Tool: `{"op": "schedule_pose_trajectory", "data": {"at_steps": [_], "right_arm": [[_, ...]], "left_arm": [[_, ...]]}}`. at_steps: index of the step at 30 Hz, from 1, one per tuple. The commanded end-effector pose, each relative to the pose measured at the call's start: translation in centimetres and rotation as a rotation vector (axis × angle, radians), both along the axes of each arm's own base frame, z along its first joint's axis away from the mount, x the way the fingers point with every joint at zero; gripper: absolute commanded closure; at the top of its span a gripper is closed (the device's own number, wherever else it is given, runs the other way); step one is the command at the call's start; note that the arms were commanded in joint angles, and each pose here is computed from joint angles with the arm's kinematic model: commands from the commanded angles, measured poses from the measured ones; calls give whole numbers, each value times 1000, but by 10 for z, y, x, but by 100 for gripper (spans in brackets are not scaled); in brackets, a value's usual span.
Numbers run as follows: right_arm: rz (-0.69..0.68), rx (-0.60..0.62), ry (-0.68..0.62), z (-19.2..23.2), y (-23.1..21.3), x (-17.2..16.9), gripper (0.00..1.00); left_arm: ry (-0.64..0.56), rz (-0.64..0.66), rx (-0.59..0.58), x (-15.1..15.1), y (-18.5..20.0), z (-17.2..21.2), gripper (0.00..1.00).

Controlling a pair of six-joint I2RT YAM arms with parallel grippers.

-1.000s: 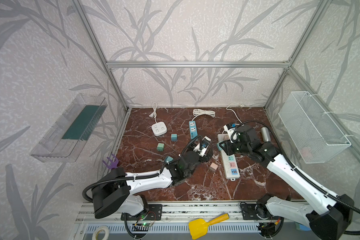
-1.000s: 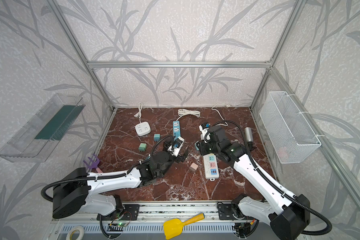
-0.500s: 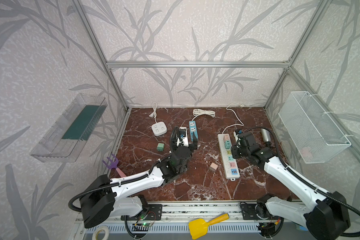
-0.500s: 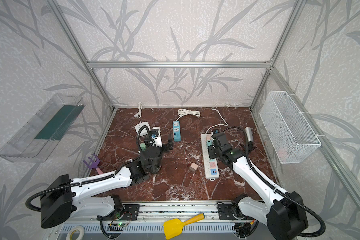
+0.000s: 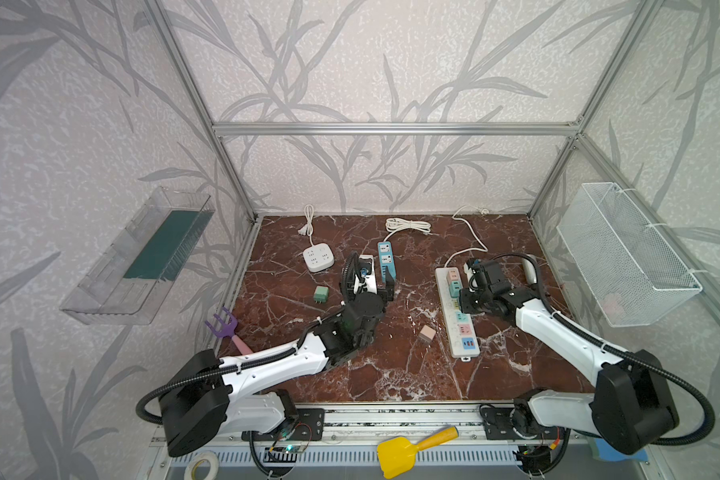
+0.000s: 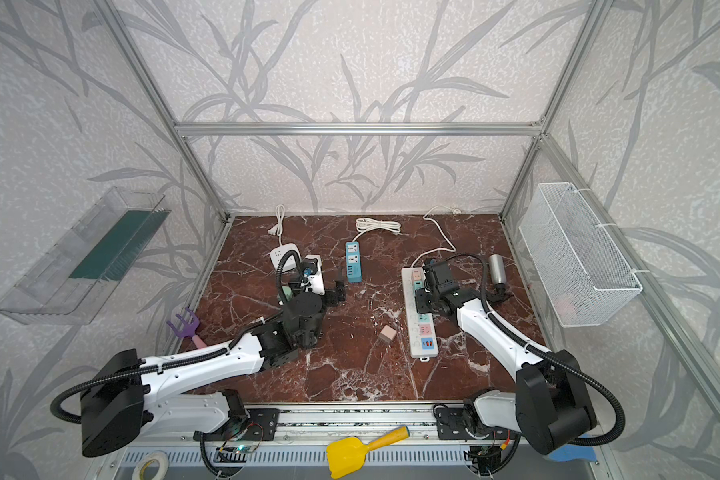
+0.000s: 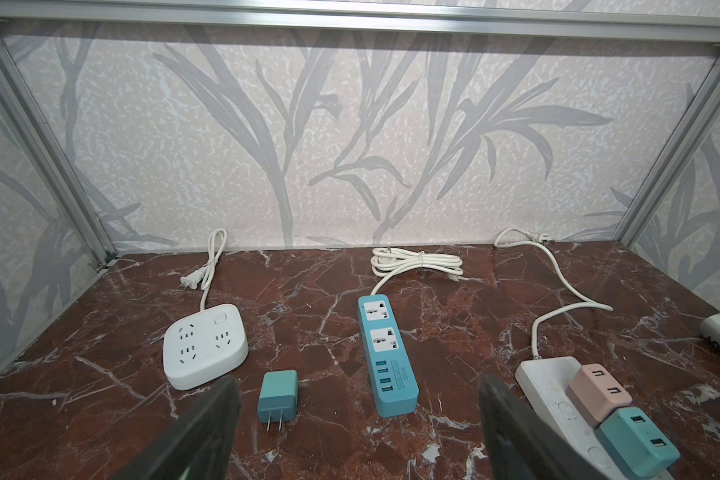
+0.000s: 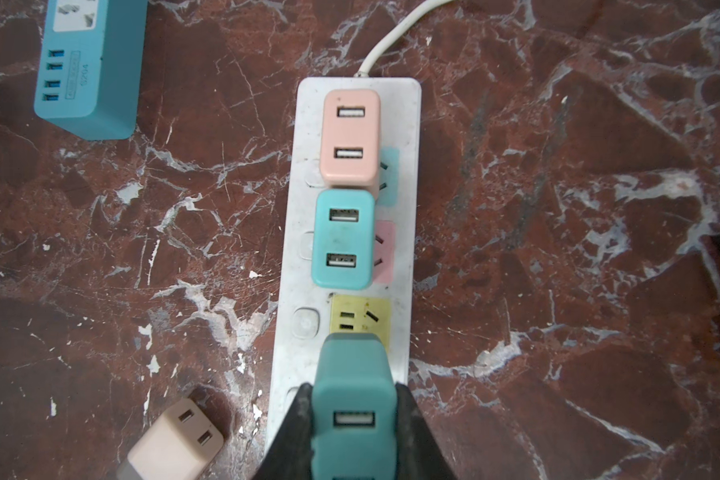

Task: Insert the plug
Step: 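Open and withdraw the left gripper while the right gripper carries the adapter over the strip, then lower the teal adapter into the socket after the plugged teal adapter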

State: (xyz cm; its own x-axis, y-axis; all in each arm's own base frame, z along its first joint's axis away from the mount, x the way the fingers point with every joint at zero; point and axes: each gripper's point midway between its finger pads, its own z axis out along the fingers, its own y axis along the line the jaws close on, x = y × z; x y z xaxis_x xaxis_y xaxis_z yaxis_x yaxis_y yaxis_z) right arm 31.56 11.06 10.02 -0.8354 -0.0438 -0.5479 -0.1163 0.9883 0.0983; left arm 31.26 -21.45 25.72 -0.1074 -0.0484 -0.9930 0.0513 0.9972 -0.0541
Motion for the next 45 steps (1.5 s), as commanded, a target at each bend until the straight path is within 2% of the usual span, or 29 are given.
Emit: {"op": "schedule_pose_trajectory", "data": {"at_steps": [1,30,45], "right_arm": [[3,22,-39,12,6,13,100],[9,-47,-12,-9,0,19,100],[4,-81,50,-29,3,9,100]], "left_arm": [[-15,4,-53,1,1,14,10],[14,-29,-59,6,-3,7,11],[23,-35,-70,6,-3,6,11]]}}
